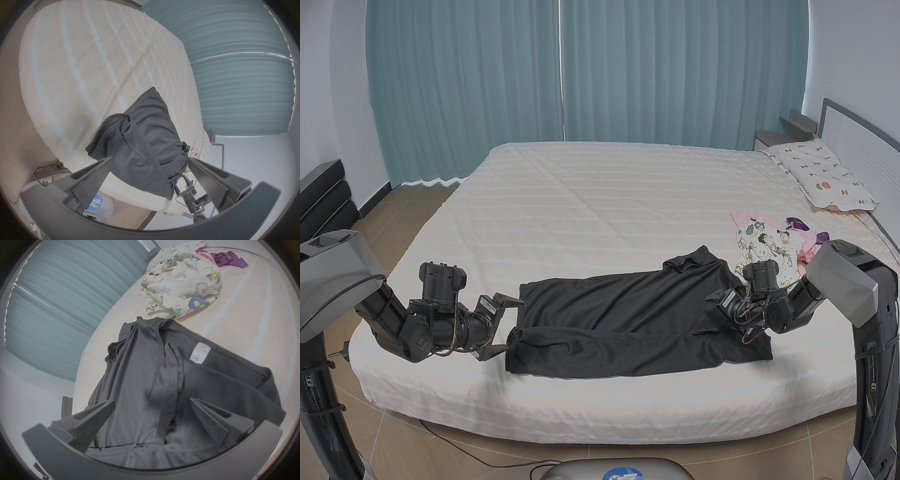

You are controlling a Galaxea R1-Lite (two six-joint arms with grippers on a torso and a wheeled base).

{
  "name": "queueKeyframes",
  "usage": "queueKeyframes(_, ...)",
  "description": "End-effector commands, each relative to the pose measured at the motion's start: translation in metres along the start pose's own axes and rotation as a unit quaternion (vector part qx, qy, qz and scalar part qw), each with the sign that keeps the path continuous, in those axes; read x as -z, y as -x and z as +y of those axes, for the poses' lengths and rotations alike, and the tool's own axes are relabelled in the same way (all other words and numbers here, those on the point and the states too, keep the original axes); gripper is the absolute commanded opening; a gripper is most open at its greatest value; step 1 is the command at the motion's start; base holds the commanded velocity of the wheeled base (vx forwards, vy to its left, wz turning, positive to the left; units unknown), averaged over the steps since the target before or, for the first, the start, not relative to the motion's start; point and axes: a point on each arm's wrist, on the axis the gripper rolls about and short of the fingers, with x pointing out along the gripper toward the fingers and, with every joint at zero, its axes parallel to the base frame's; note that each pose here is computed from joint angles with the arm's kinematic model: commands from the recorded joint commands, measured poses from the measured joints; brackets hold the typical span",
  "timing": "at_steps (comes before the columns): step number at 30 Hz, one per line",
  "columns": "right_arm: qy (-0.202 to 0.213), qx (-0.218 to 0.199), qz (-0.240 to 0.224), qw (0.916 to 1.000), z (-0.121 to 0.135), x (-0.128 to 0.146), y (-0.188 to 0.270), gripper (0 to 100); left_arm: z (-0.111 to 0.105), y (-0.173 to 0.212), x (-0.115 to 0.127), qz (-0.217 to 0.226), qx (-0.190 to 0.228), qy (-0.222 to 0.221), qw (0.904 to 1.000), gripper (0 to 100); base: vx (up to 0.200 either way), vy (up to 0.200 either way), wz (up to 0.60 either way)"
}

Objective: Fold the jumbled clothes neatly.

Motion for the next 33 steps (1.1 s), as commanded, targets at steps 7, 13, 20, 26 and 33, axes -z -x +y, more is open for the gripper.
queueKeyframes(7,0.001,0.006,-0.004,1.0,-0.006,0.004,-0.019,100,0.002,0.0,0.002,0.003,-0.003,-0.002,1.0,100,0.0,0.0,0.0)
queueKeyframes(13,0.0,0.003,-0.011,0.9999,-0.007,0.002,-0.023,0,0.002,0.0,0.002,0.003,-0.003,-0.002,1.0,100,0.0,0.0,0.0)
queueKeyframes(20,-0.001,0.023,-0.03,0.9993,-0.008,0.002,-0.017,0,0.002,0.0,0.002,0.003,-0.003,-0.002,1.0,100,0.0,0.0,0.0)
queueKeyframes(26,-0.001,0.024,-0.033,0.9992,-0.003,0.0,-0.003,0,0.003,0.0,0.003,0.004,-0.006,-0.002,1.0,100,0.0,0.0,0.0)
queueKeyframes(33,0.014,0.013,-0.035,0.9992,0.012,-0.002,0.03,0,0.003,0.0,0.003,0.004,-0.005,-0.002,1.0,100,0.0,0.0,0.0)
